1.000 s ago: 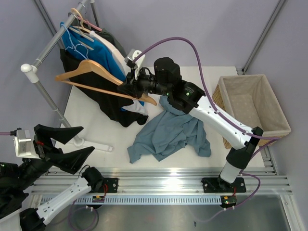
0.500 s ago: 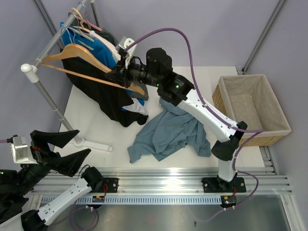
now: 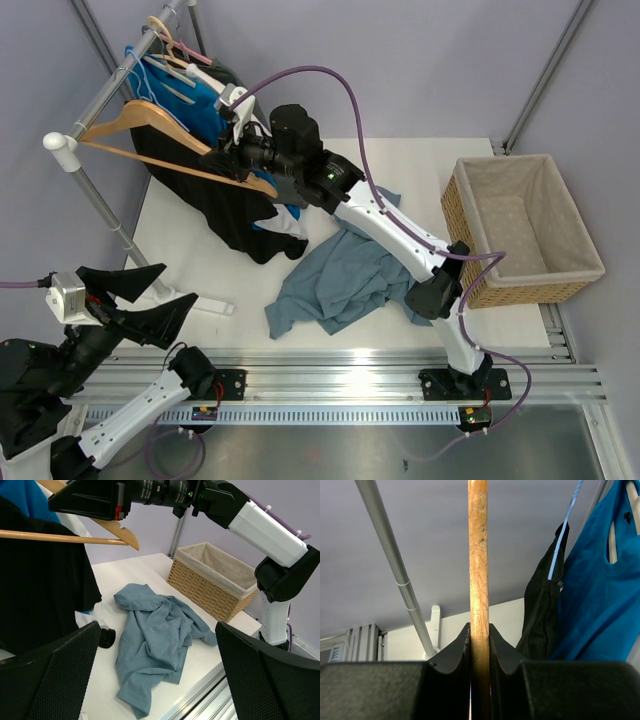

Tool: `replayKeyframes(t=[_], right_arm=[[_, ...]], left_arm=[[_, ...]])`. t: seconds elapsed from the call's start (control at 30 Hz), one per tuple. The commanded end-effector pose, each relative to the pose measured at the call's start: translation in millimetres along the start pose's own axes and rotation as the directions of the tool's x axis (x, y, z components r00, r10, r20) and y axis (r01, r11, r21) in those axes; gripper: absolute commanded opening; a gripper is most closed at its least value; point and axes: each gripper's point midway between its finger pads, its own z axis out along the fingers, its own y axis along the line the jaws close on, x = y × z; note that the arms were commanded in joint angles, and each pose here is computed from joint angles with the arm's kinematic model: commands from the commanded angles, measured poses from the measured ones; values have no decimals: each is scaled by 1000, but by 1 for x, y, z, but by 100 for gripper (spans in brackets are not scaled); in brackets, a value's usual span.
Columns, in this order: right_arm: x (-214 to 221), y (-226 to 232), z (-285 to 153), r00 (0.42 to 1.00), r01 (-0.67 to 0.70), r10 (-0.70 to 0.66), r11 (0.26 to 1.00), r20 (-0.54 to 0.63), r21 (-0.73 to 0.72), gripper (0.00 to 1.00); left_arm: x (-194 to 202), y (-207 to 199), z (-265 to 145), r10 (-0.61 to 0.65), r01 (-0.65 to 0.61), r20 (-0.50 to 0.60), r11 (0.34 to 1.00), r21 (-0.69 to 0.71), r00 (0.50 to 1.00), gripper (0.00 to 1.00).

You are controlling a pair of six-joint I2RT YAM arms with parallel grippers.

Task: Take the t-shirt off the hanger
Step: Place the hanger at the clothesline.

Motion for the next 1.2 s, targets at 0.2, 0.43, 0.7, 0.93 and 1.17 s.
replayKeyframes(t=[0.2, 0.43, 0.7, 0.93, 1.17], right_arm=[[-32, -7, 25, 981, 56, -57, 998, 183, 9, 0], [-29, -3, 41, 970, 85, -86, 996, 226, 12, 0], [-19, 2, 58, 963, 100, -102, 995, 251, 17, 0], [-18, 5, 68, 948, 97, -99, 995, 302, 24, 0], [-10, 17, 78, 944, 111, -115, 993, 308, 31, 0]], left_arm=[[-4, 3, -4, 4, -3, 34, 1000, -13, 999, 99], [-10, -8, -14, -22, 19, 60, 998, 51, 998, 99], [-8, -13, -23, -33, 27, 73, 996, 85, 997, 99], [-9, -23, -27, -50, 39, 70, 989, 142, 996, 99], [-9, -24, -32, -52, 39, 81, 988, 153, 995, 99]])
